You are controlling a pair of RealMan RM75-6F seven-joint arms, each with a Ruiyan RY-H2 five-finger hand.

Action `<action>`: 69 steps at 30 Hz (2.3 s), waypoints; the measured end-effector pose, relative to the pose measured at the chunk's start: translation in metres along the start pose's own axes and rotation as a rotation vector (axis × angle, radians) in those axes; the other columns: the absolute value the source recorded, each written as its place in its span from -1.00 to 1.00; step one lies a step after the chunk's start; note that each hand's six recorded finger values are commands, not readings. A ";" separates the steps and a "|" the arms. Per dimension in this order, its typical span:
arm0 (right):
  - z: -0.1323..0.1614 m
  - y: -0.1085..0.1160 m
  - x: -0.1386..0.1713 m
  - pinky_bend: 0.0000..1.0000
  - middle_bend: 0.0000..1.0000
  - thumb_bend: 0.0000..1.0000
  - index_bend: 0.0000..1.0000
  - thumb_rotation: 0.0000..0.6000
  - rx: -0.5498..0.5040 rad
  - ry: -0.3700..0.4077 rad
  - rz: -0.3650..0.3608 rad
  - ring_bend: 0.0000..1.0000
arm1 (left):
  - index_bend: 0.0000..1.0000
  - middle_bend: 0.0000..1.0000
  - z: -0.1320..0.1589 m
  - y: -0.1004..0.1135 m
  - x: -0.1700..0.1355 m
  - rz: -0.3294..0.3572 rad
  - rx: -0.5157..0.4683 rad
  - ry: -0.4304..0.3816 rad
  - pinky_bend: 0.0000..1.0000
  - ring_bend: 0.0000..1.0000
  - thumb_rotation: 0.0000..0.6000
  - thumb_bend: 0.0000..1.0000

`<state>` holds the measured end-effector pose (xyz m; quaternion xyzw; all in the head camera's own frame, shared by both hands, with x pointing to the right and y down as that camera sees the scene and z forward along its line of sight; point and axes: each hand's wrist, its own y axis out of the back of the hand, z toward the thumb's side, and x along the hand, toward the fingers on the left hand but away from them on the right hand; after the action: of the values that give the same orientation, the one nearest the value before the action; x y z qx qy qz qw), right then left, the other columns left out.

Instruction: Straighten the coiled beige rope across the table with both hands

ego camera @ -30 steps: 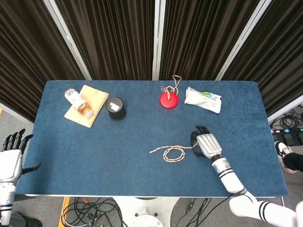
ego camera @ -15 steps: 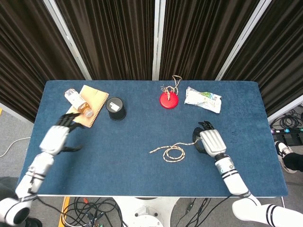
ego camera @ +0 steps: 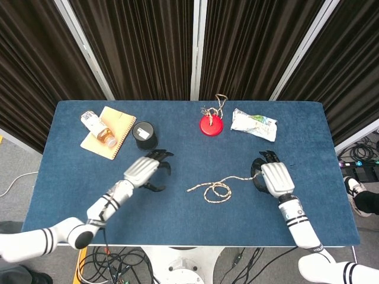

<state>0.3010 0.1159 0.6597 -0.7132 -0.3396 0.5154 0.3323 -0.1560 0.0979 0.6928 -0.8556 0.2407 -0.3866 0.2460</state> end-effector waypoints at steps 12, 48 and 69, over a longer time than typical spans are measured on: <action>-0.010 0.005 0.006 -0.81 -0.28 0.13 0.49 1.00 0.000 -0.022 -0.005 -0.76 | -0.06 -0.81 0.037 -0.056 0.041 -0.046 0.055 0.020 -1.00 -1.00 1.00 -0.57; -0.015 0.004 0.006 -0.80 -0.28 0.13 0.48 1.00 -0.013 -0.028 -0.004 -0.76 | 0.09 -0.74 0.044 -0.086 0.073 -0.085 0.128 0.131 -1.00 -1.00 1.00 -0.32; -0.033 0.015 0.014 -0.80 -0.28 0.14 0.48 1.00 -0.034 -0.074 -0.022 -0.76 | 0.23 -0.66 -0.003 -0.051 0.045 0.022 0.108 0.201 -1.00 -1.00 1.00 -0.20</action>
<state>0.3384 0.1152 0.6489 -0.6952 -0.3682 0.5320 0.3132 -0.1211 0.1091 0.7500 -0.7952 0.2525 -0.4802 0.2709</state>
